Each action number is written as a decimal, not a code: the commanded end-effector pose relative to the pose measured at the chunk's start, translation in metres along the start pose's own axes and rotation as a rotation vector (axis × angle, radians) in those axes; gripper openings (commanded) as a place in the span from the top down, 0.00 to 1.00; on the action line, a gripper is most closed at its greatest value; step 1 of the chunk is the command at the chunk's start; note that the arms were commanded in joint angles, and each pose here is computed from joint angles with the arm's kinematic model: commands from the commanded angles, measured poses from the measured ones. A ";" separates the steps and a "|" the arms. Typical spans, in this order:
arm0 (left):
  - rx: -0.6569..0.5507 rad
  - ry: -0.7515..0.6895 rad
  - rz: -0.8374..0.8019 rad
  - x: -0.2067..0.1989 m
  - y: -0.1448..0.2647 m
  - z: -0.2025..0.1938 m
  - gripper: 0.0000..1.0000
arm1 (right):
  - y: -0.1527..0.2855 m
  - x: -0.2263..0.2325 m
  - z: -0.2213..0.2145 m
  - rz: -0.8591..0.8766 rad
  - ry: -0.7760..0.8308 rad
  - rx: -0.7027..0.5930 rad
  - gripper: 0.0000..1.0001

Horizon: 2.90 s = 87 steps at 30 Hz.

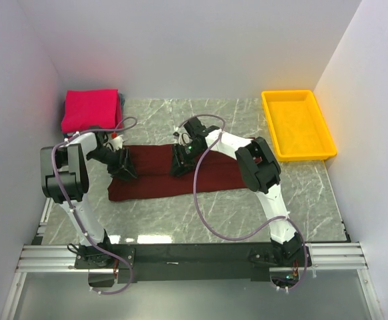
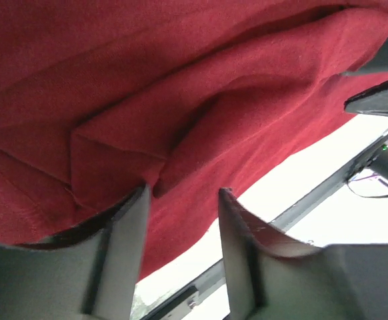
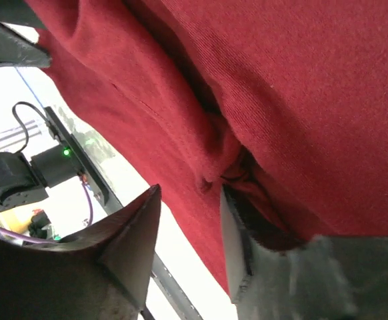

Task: Fold and stack the t-shirts
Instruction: Fold the tshirt

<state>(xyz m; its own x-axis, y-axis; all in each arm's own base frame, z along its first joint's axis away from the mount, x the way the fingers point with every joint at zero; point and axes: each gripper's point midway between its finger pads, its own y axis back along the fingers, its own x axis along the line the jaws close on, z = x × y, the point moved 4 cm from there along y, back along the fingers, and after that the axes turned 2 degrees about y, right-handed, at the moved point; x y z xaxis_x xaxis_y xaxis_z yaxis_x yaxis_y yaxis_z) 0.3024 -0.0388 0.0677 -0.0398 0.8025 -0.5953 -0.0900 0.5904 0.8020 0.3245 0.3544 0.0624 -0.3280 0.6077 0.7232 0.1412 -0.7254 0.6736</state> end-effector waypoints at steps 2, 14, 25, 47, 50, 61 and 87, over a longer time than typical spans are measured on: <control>-0.054 -0.034 -0.029 -0.011 0.007 0.019 0.60 | 0.003 0.014 0.017 0.050 0.039 -0.041 0.57; -0.130 -0.098 -0.072 -0.031 0.027 0.050 0.99 | 0.022 0.022 0.042 0.099 0.060 -0.132 1.00; -0.190 -0.102 -0.099 -0.037 0.032 0.100 0.99 | 0.042 0.014 0.068 0.104 0.054 -0.241 1.00; -0.010 -0.279 -0.049 -0.040 0.013 0.001 0.58 | 0.025 -0.020 0.059 0.073 -0.048 -0.207 1.00; -0.019 -0.273 -0.056 -0.044 0.007 0.002 0.60 | 0.027 -0.023 0.062 0.067 -0.056 -0.222 1.00; 0.054 -0.148 0.060 -0.018 -0.047 -0.001 0.74 | 0.051 -0.023 0.073 0.079 -0.042 -0.263 0.68; -0.120 -0.257 0.213 -0.036 0.000 0.026 0.70 | 0.196 -0.171 -0.003 -0.756 0.252 0.085 0.77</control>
<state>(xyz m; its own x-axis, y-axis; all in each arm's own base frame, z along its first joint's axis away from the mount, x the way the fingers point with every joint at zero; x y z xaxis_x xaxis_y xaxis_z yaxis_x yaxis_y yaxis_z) 0.3203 -0.0671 0.0961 0.2097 0.8873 -0.4107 -0.2105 0.4512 0.8672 0.4003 0.1249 0.0836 -0.5161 0.8436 0.1483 -0.1282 -0.2472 0.9604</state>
